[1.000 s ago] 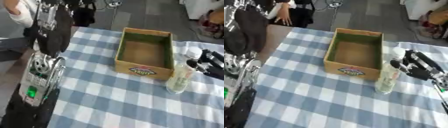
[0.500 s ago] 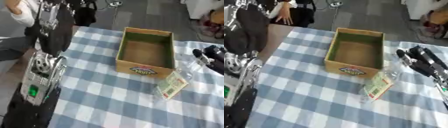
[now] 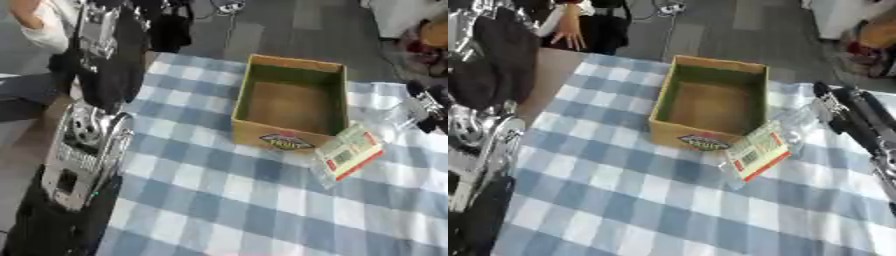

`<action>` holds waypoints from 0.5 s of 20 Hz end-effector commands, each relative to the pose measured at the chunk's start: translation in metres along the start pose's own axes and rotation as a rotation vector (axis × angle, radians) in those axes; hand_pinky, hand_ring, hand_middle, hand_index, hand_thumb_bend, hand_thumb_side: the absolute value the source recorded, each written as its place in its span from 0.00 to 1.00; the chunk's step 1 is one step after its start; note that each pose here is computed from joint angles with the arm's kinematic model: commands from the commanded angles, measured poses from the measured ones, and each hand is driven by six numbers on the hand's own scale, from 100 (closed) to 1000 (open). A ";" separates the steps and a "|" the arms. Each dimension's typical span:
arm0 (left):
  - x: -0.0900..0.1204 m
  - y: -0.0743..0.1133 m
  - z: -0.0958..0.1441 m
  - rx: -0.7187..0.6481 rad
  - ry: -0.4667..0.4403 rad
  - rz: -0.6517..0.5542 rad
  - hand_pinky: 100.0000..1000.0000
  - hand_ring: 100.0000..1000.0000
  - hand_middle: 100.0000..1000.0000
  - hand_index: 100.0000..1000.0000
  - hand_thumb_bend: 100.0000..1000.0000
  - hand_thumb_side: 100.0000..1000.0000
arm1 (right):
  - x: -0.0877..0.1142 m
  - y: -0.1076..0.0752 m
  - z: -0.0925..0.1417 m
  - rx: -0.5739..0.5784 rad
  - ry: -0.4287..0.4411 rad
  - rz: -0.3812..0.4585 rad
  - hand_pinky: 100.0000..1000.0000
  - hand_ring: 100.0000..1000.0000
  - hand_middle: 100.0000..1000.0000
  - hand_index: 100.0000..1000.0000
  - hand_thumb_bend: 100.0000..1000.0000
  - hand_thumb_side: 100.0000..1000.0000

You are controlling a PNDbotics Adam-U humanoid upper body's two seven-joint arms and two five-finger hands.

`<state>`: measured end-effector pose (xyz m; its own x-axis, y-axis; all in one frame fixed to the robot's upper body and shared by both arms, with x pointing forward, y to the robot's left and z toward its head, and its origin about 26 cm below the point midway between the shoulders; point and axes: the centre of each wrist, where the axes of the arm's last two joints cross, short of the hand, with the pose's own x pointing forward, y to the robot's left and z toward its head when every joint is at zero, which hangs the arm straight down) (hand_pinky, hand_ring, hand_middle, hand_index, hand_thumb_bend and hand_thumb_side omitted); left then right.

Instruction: Pick up objects on the table and place them in the box.

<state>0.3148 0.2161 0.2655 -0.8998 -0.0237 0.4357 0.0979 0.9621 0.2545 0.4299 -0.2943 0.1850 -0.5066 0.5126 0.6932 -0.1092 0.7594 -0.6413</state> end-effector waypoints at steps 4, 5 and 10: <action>0.006 0.002 -0.004 -0.006 -0.026 -0.004 0.69 0.61 0.77 0.99 0.27 0.93 | 0.020 -0.028 -0.004 -0.059 -0.036 0.021 0.00 0.00 0.00 0.16 0.00 0.83; 0.006 0.002 -0.004 -0.006 -0.026 -0.004 0.69 0.61 0.77 0.99 0.27 0.93 | 0.023 -0.030 -0.006 -0.065 -0.039 0.020 0.00 0.00 0.00 0.16 0.00 0.84; 0.006 0.001 -0.004 -0.010 -0.023 -0.004 0.69 0.61 0.77 0.99 0.27 0.93 | 0.039 -0.045 -0.016 -0.105 -0.052 0.017 0.00 0.00 0.00 0.15 0.00 0.83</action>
<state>0.3148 0.2162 0.2653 -0.8993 -0.0241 0.4366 0.0980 0.9620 0.2550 0.4311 -0.2953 0.2234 -0.5258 0.4965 0.6907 -0.0519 0.7918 -0.6086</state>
